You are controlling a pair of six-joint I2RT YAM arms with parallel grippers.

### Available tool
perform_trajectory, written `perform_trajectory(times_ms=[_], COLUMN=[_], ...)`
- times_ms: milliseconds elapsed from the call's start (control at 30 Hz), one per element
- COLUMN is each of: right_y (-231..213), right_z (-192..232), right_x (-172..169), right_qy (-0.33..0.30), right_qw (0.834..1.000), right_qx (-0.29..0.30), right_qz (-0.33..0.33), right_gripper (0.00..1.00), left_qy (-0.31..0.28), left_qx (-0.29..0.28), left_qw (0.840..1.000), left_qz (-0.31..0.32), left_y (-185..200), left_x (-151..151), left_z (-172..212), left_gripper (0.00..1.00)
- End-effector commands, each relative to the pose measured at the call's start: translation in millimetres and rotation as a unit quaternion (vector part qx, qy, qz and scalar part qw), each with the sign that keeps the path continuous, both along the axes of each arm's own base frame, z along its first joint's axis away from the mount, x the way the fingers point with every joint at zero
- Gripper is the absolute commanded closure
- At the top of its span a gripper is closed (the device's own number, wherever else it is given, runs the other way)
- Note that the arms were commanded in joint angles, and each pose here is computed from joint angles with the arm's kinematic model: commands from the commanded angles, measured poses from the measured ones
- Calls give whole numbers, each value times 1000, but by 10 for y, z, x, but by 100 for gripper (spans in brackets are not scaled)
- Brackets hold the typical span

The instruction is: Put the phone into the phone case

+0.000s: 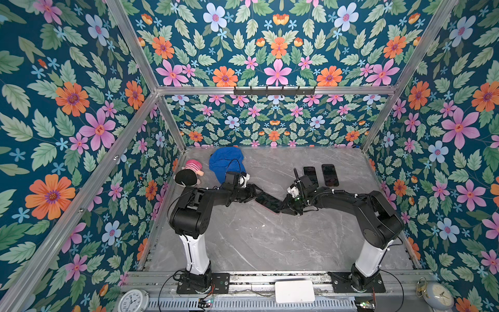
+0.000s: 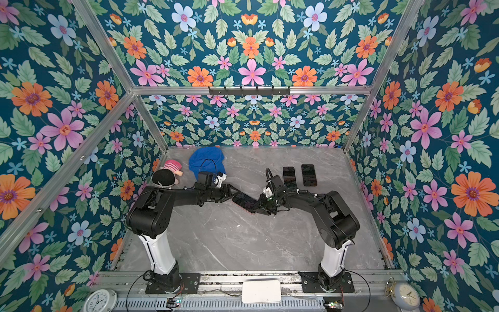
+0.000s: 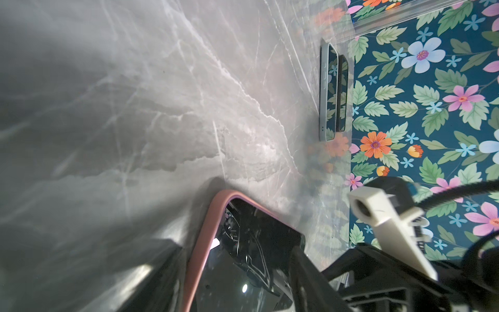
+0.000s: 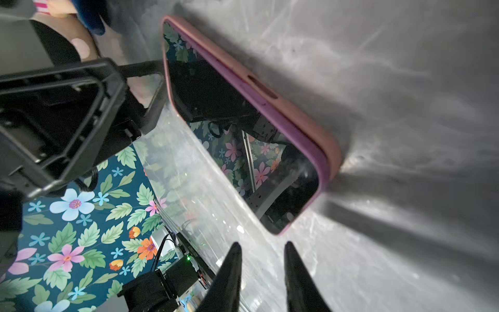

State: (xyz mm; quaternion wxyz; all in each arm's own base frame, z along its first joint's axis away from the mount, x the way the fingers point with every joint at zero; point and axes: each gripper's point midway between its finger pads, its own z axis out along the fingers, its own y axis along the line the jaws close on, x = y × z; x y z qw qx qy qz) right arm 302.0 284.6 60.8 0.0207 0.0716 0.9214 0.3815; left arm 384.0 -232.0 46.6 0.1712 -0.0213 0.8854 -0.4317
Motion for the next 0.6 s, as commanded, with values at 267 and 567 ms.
perform_trajectory(times_ms=[267,567], right_y=[-285,-194], right_z=[-14,-69], right_x=[184,428], right_qy=[-45,-64], right_qw=[993,989], right_qx=[-81,-83], right_qz=[69,105], right_gripper=[59,53], left_qy=[22,37], left_qx=[26,-2], left_qw=[999,999], left_qz=[-5,-10], left_y=[145,59], left_x=[-237,-404], left_z=[-42,-40], left_gripper=[29,33])
